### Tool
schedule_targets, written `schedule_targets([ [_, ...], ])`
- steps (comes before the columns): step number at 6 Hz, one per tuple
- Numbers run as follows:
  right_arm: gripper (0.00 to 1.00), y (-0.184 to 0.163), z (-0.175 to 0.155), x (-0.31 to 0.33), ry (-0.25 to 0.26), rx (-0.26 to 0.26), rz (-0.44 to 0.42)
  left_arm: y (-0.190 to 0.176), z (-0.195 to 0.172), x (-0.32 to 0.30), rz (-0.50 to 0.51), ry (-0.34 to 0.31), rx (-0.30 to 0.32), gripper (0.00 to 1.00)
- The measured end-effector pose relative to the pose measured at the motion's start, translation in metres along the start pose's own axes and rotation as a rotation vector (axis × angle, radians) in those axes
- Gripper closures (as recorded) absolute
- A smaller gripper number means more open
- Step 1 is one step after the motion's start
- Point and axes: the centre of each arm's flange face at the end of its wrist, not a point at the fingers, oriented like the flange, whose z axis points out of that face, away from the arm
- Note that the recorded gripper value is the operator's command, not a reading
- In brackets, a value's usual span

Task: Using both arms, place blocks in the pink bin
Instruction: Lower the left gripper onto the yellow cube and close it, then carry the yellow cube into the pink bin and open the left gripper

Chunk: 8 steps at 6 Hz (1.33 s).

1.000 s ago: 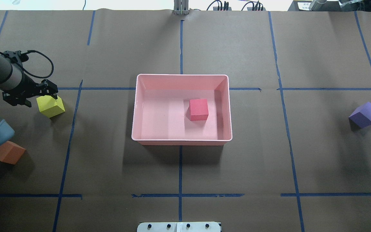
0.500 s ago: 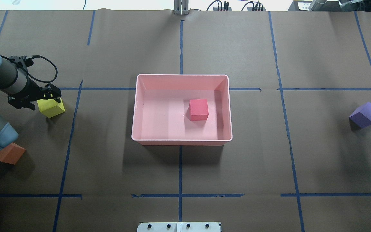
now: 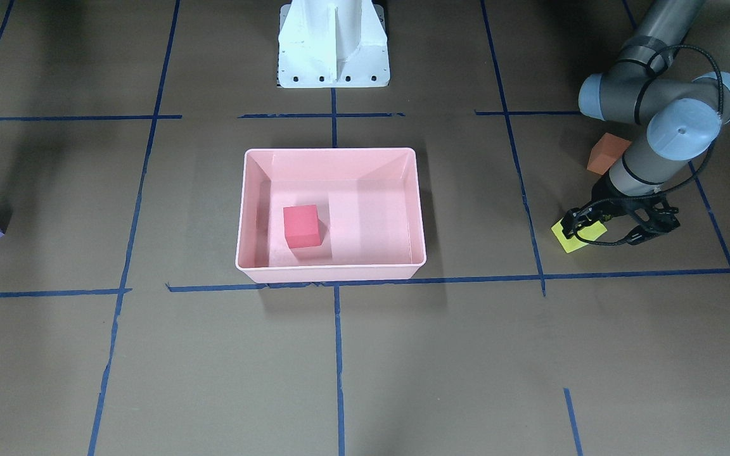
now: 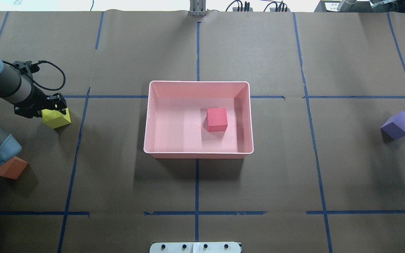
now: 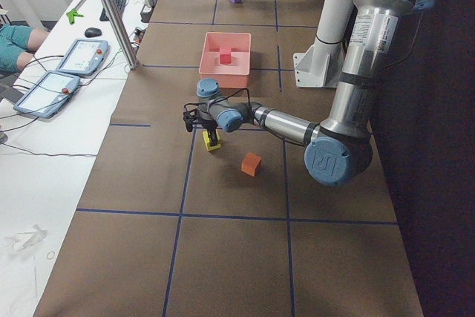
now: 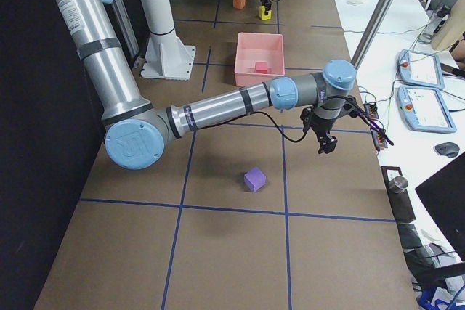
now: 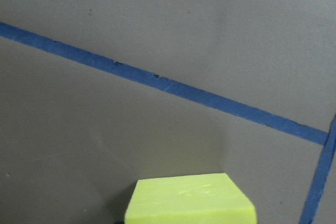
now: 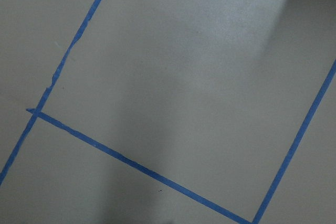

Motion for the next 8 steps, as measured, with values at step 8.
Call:
schedule_targets([
  [8,0.00,0.104,0.062,0.054,-0.020,-0.102,0.020,0.042,-0.145,0.273,0.156,0.208,0.064,0.19],
])
